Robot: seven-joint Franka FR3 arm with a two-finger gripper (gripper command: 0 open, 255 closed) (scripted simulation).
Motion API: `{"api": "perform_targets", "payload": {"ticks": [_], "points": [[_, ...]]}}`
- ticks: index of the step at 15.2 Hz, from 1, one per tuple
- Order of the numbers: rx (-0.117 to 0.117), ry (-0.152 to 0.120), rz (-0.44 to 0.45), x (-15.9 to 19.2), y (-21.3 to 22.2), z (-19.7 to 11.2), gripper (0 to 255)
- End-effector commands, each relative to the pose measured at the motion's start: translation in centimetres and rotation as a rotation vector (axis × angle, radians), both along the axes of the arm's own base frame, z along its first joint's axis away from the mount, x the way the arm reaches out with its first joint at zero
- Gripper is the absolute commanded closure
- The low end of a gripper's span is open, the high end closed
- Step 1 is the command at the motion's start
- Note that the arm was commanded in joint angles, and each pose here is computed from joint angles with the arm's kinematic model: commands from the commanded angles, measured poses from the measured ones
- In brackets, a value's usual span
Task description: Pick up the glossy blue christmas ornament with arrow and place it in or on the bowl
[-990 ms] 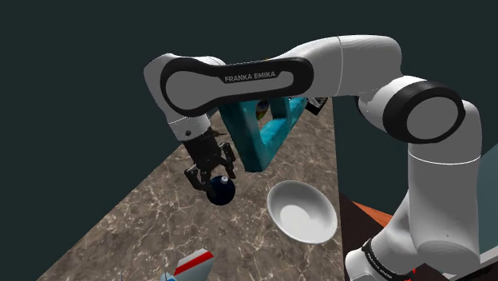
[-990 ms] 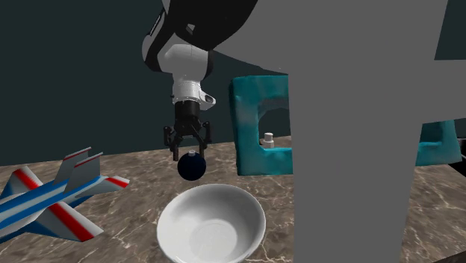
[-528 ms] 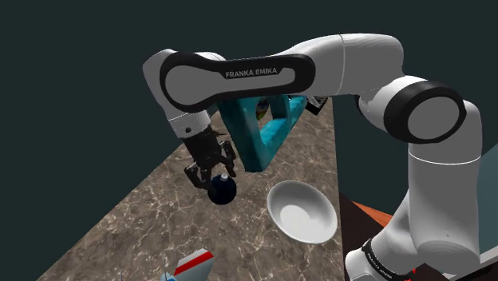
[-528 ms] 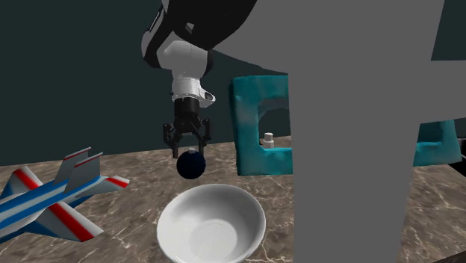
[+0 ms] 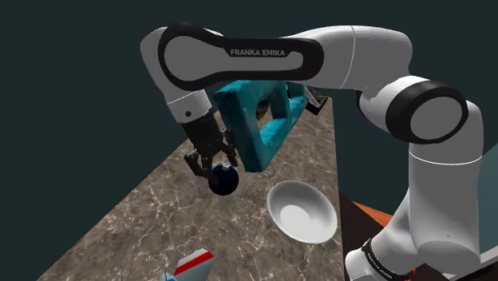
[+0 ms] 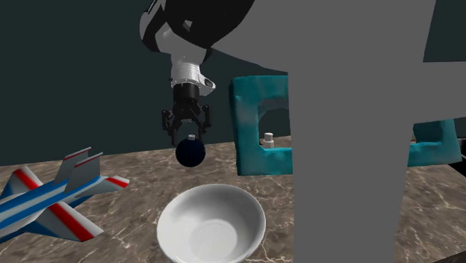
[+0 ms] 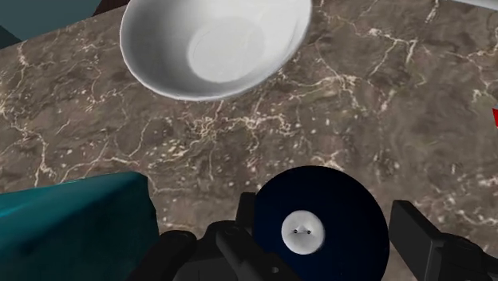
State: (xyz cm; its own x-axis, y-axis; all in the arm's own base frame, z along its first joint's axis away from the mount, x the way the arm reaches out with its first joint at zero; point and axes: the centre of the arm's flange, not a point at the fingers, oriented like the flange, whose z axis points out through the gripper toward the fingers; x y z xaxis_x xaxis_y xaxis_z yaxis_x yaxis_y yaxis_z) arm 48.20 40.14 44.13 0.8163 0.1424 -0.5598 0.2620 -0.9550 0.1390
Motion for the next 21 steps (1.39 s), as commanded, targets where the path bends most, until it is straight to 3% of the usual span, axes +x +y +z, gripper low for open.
{"api": "perform_targets", "payload": {"ticks": [1,15,21], "points": [[0.000,0.000,0.000,-0.1,0.1,1.2,255],[0.000,0.000,0.000,-0.1,0.1,8.2,255],[0.000,0.000,0.000,-6.2,-5.0,9.0,255]]}}
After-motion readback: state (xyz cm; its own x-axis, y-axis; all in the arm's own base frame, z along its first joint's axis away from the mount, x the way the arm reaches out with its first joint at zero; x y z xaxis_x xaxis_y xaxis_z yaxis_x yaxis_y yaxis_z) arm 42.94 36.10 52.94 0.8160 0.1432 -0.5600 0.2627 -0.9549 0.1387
